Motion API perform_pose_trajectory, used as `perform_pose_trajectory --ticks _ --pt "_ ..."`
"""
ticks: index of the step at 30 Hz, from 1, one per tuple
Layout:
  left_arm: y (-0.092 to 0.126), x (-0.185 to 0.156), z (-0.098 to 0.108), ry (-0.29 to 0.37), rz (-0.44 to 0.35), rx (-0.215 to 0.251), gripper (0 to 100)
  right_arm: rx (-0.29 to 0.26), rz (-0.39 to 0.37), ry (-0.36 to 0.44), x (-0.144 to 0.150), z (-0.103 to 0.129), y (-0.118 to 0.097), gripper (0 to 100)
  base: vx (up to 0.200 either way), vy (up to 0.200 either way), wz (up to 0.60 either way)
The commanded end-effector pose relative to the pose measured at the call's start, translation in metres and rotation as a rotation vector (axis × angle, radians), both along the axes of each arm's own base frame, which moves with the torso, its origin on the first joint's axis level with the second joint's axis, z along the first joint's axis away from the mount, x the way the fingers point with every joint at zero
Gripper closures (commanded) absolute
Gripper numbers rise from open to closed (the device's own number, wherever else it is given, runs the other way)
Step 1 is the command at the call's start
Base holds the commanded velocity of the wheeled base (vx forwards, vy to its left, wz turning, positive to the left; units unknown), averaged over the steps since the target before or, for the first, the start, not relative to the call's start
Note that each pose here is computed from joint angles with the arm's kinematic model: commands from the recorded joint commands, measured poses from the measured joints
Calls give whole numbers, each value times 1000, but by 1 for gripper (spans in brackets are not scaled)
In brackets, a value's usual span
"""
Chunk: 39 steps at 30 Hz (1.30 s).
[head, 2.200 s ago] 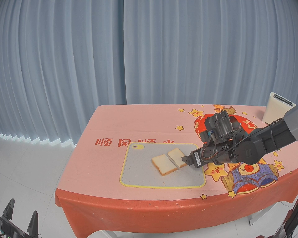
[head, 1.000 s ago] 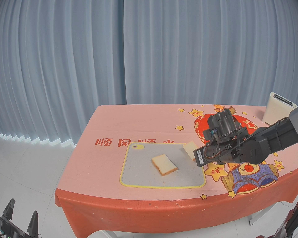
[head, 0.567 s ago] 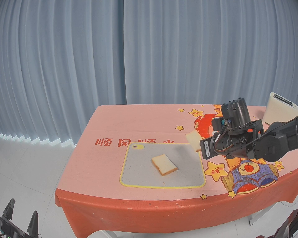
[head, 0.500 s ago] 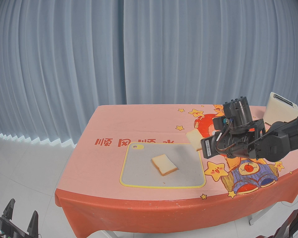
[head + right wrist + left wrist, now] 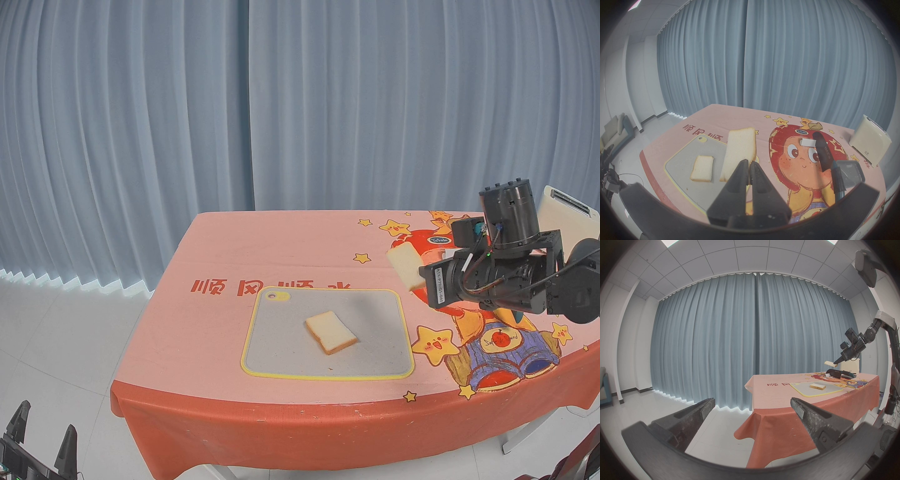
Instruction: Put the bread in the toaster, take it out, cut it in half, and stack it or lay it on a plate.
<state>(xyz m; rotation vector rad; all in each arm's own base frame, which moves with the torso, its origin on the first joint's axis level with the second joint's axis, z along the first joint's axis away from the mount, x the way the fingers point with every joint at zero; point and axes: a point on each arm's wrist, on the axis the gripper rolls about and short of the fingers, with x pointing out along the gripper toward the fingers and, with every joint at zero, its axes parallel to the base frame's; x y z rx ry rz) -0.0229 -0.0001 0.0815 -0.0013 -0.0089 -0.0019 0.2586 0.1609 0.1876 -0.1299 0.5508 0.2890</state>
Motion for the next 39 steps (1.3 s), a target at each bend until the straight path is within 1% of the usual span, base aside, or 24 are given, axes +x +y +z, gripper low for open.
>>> perform_pose_trajectory --ticks 1,6,11,14,18,29,36,39 --pt "0 1 -5 7 0 0 0 23 -5 -33 -13 11 -10 100 0 0 0" --pt "0 1 -5 7 0 0 0 30 -6 -45 -20 15 -15 100 0 0 0" --pt "0 1 -5 7 0 0 0 43 -3 -59 -32 19 -22 100 0 0 0" --pt "0 1 -5 7 0 0 0 61 1 -85 -52 26 -33 100 0 0 0" --pt "0 1 -5 7 0 0 0 69 -2 -82 -69 23 -44 100 0 0 0" --pt "0 1 -5 7 0 0 0 62 -1 -64 -84 13 -53 100 0 0 0" --pt "0 1 -5 7 0 0 0 64 -4 -71 -87 15 -56 100 0 0 0" --pt "0 1 -5 7 0 0 0 60 -5 -65 -93 11 -59 100 0 0 0"
